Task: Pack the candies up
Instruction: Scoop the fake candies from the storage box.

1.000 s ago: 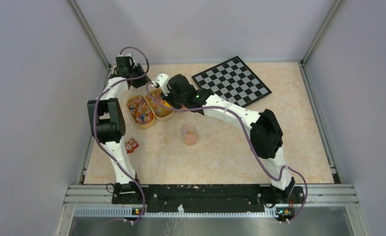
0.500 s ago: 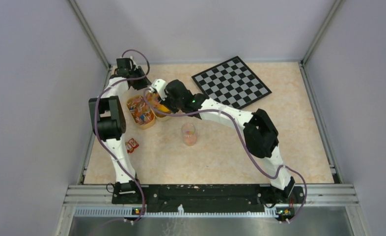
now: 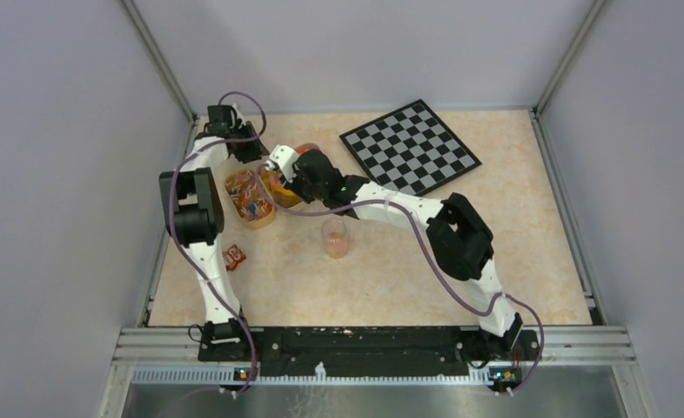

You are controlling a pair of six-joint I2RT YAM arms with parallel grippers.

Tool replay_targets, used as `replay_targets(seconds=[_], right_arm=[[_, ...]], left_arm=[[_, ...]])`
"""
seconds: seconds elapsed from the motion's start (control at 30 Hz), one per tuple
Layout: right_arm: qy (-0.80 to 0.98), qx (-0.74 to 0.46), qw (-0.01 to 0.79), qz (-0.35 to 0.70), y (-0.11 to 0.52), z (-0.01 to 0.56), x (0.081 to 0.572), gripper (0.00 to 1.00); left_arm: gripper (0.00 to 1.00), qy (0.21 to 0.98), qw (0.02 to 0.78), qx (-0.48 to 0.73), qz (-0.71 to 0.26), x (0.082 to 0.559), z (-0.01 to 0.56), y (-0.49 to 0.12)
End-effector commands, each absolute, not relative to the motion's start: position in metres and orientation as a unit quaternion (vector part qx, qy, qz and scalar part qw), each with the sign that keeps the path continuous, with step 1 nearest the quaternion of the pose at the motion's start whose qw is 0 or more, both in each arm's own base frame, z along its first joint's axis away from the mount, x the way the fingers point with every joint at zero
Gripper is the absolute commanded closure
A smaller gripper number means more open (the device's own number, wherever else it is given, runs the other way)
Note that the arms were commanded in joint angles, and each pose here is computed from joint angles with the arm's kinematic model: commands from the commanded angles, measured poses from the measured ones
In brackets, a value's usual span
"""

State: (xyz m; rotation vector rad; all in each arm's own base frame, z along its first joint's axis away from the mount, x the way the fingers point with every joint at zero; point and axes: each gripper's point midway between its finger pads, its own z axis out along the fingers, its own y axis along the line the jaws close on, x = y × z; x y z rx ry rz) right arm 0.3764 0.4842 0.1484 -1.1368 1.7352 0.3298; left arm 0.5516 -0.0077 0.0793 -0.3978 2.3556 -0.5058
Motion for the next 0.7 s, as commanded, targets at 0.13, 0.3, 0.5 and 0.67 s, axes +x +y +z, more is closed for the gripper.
replay_targets(seconds=[0.13, 0.3, 0.5, 0.67], right_arm=[[0.704, -0.472, 0.511, 0.141, 0.486, 0.142, 0.37, 1.0], [0.698, -0.47, 0.52, 0.146, 0.487, 0.142, 0.37, 1.0], [0.69, -0.465, 0.533, 0.152, 0.487, 0.139, 0.37, 1.0], [0.681, -0.455, 0.551, 0.16, 0.486, 0.14, 0.369, 1.0]], left_arm=[[0.62, 0.901, 0.354, -0.141, -0.209, 0.561, 0.088, -0.006], [0.62, 0.899, 0.35, -0.139, -0.226, 0.561, 0.086, -0.009], [0.64, 0.892, 0.347, -0.135, -0.256, 0.562, 0.087, -0.015], [0.64, 0.891, 0.343, -0.137, -0.264, 0.561, 0.085, -0.016]])
